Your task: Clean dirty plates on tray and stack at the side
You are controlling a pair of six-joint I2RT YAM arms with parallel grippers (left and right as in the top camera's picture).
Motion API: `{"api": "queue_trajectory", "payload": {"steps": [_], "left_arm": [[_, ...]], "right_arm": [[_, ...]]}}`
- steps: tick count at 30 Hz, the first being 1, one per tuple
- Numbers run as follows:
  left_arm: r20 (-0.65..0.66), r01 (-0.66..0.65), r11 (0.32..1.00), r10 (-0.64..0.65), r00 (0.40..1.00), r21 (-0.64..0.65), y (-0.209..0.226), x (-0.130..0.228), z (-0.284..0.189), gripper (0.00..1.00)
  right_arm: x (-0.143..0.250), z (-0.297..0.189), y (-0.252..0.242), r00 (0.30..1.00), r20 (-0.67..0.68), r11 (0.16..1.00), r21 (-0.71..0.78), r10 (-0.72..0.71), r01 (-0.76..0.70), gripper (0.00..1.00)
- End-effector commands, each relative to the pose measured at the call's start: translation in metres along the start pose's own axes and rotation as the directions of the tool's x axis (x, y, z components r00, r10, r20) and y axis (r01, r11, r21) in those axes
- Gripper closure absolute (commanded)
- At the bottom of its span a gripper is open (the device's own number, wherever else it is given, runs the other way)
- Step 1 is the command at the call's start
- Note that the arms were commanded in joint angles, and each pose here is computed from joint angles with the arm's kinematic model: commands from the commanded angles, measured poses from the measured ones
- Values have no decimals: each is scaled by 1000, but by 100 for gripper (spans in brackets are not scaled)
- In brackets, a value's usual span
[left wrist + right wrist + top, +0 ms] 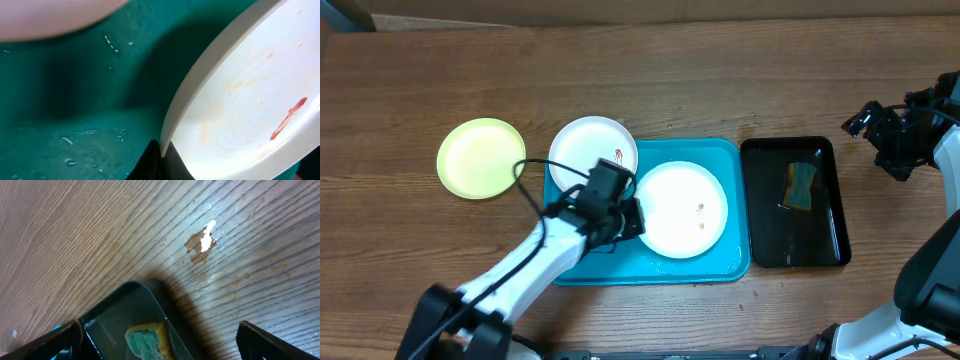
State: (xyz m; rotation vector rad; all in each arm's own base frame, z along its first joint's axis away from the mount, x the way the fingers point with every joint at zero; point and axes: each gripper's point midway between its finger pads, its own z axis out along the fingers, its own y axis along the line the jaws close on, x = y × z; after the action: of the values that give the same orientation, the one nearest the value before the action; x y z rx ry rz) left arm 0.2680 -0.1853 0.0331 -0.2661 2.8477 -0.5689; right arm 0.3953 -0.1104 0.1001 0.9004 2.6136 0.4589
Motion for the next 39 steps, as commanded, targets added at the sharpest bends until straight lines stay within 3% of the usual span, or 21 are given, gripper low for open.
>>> {"api": "queue_trajectory", "payload": {"steps": [1, 3, 6, 7, 10, 17, 25, 30, 39], "left_arm": [[11, 33, 999, -32, 999, -12, 0, -5, 4, 96], [10, 35, 999, -35, 999, -10, 0, -6, 4, 90], [19, 24, 1000, -24, 1000, 0, -2, -8, 4, 69], [23, -25, 1000, 25, 999, 14, -7, -11, 2, 58], [32, -147, 988, 146, 989, 43, -23, -20, -9, 47], [118, -203, 978, 208, 971, -47, -34, -54, -36, 55], [14, -208, 973, 211, 977, -102, -18, -32, -12, 59], [-50, -219, 968, 215, 975, -119, -13, -21, 11, 73], [-69, -215, 968, 207, 976, -133, -7, -20, 27, 72]], "right_arm": [[-8, -6, 7, 1000, 25, 1000, -17, -8, 8, 0], [-8, -6, 7, 1000, 26, 1000, -16, -8, 8, 0], [-8, -6, 7, 1000, 25, 1000, -17, -8, 8, 0], [-8, -6, 7, 1000, 25, 1000, -17, -8, 8, 0], [-8, -6, 7, 1000, 25, 1000, -17, -8, 8, 0], [-8, -6, 7, 1000, 25, 1000, -17, -8, 8, 0], [-8, -6, 7, 1000, 25, 1000, -17, -8, 8, 0], [-8, -6, 7, 1000, 25, 1000, -17, -8, 8, 0], [-8, -6, 7, 1000, 25, 1000, -17, -8, 8, 0]]}}
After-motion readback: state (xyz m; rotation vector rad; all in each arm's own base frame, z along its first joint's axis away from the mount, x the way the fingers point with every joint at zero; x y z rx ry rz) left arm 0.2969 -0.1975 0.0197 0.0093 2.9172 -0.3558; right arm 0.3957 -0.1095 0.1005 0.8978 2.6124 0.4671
